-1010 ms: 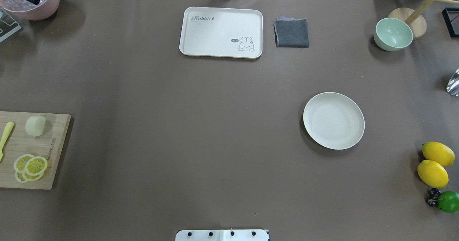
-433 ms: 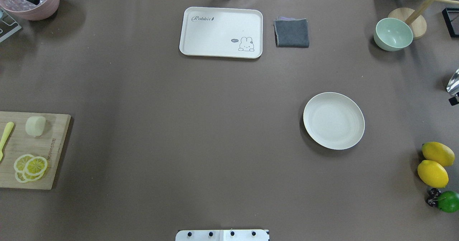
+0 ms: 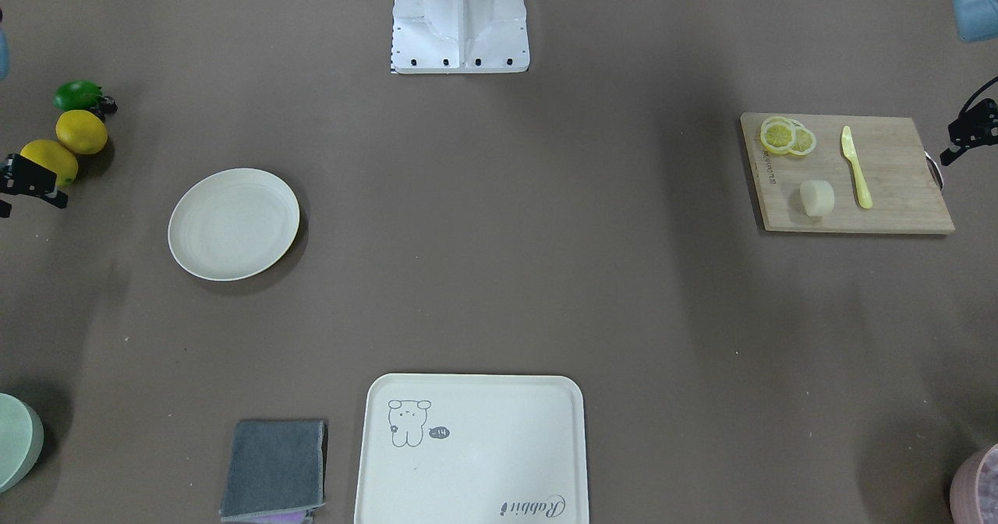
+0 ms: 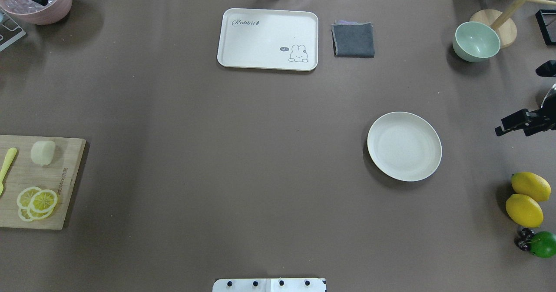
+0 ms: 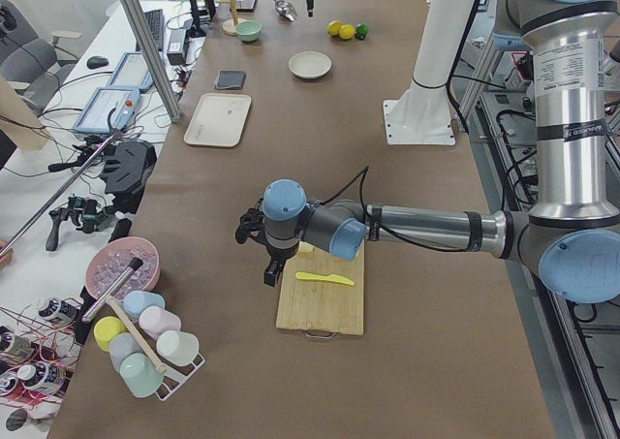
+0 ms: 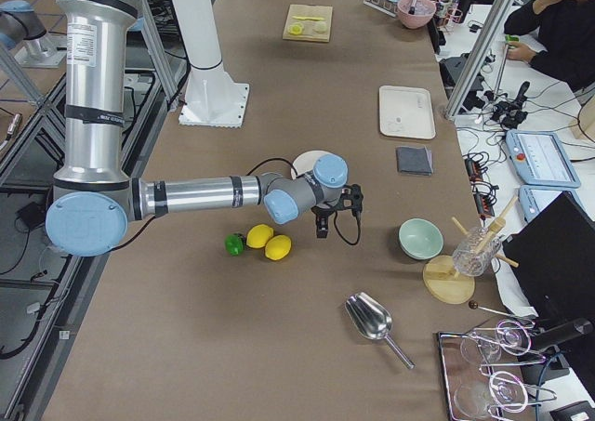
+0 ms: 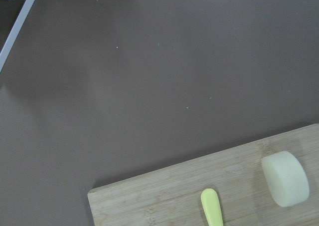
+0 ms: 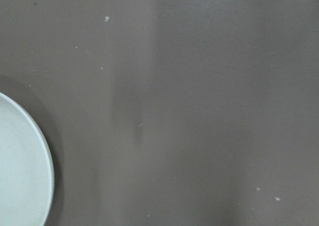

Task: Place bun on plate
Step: 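Reach the right gripper to the rim of the round white plate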

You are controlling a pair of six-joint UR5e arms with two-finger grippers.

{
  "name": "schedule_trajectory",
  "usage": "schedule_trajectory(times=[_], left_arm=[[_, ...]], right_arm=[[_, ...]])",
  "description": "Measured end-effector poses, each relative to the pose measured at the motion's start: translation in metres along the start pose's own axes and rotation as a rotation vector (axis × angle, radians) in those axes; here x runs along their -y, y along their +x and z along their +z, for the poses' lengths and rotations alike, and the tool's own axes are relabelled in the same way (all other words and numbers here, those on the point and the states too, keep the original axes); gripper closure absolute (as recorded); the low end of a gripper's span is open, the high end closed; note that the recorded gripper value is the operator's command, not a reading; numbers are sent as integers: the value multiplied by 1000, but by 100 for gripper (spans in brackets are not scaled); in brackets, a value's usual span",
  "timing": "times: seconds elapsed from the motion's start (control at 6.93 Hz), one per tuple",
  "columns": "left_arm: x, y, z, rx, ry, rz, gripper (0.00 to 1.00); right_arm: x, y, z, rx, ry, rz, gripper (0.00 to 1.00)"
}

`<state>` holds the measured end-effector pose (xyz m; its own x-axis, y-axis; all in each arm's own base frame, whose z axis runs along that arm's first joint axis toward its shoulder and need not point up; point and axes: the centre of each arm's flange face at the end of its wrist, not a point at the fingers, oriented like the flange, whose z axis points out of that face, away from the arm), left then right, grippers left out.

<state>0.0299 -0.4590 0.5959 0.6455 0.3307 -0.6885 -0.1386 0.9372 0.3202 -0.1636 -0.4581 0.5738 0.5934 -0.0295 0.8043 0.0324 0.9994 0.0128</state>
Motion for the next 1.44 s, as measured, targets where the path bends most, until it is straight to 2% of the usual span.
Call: schedule_trajectory(times=[0.29,0.43,0.58,0.72,0.87,1.01,1.44], left_arm=[[1,5,6,-9,-10,10,3],[1,6,6,-10,-10,12,3],[1,7,6,-10,-10,13,3],[1,7,6,-9,-9,13,3],[2,7,6,-7,-9,13,3],[3,6,6,-4,-9,13,3],[4,7,5,-2,-7,13,3]], right_arm=[[5,-63,36,-8,16,24,17],[7,-85,52,-18,20,23,26],[9,-100,66,-27,20,26,42],[11,-107,76,-31,15,29,62],[11,-111,81,-33,12,30,90],[12,-113,83,-32,11,29,100],[12,-121,84,-25,12,17,100]])
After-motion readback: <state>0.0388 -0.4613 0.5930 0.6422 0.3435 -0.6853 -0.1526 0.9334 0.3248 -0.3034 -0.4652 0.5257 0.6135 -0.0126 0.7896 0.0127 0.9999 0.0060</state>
